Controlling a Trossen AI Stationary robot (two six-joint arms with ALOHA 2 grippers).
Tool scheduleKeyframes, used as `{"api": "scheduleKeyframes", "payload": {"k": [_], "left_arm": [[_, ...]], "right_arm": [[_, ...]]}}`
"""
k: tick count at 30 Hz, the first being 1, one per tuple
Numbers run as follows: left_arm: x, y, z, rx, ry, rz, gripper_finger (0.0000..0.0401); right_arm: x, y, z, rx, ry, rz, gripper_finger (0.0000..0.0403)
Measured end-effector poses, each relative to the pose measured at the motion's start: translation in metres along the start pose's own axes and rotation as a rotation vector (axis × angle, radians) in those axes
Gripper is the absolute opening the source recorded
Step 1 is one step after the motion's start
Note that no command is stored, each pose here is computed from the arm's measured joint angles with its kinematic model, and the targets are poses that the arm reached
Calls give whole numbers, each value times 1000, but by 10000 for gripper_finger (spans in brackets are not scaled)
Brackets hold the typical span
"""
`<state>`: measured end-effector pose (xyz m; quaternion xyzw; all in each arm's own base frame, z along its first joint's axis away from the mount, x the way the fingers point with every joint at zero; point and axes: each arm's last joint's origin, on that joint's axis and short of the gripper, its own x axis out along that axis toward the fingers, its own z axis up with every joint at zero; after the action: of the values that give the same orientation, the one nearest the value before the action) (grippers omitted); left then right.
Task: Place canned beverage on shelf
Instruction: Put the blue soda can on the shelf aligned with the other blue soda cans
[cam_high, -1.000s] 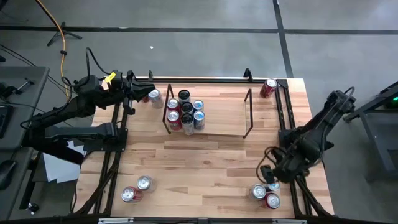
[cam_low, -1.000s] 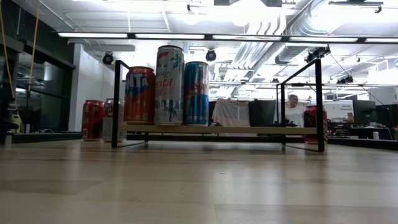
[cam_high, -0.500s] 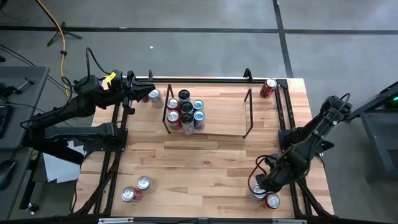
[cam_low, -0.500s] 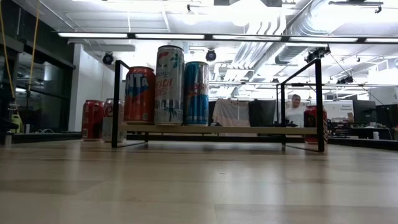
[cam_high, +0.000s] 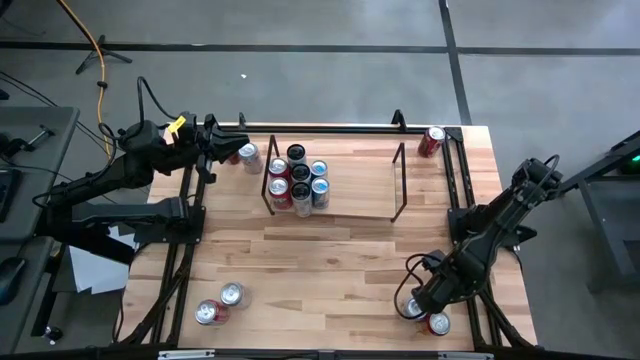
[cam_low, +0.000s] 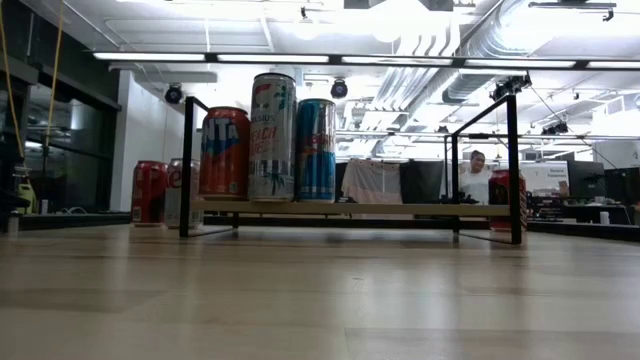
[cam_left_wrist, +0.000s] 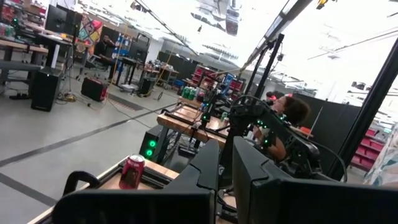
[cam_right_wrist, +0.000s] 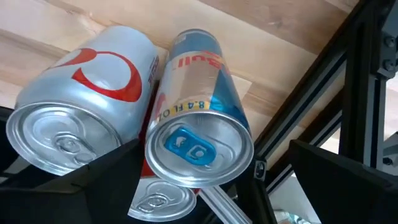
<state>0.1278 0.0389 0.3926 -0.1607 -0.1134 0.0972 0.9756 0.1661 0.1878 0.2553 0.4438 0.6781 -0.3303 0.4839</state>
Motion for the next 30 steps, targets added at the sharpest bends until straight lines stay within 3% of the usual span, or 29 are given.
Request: {"api": "scheduleKeyframes", "payload": {"k": [19, 24, 30], "left_arm": [[0, -1, 2, 2, -20, -7, 1], [0, -1, 2, 2, -20, -7, 1], [0, -1, 2, 2, -20, -7, 1]], "right_arm": [[27, -3, 11, 21, -18, 4, 378], [27, -3, 11, 21, -7, 2, 336], [27, -2, 10, 10, 13, 4, 248]]}}
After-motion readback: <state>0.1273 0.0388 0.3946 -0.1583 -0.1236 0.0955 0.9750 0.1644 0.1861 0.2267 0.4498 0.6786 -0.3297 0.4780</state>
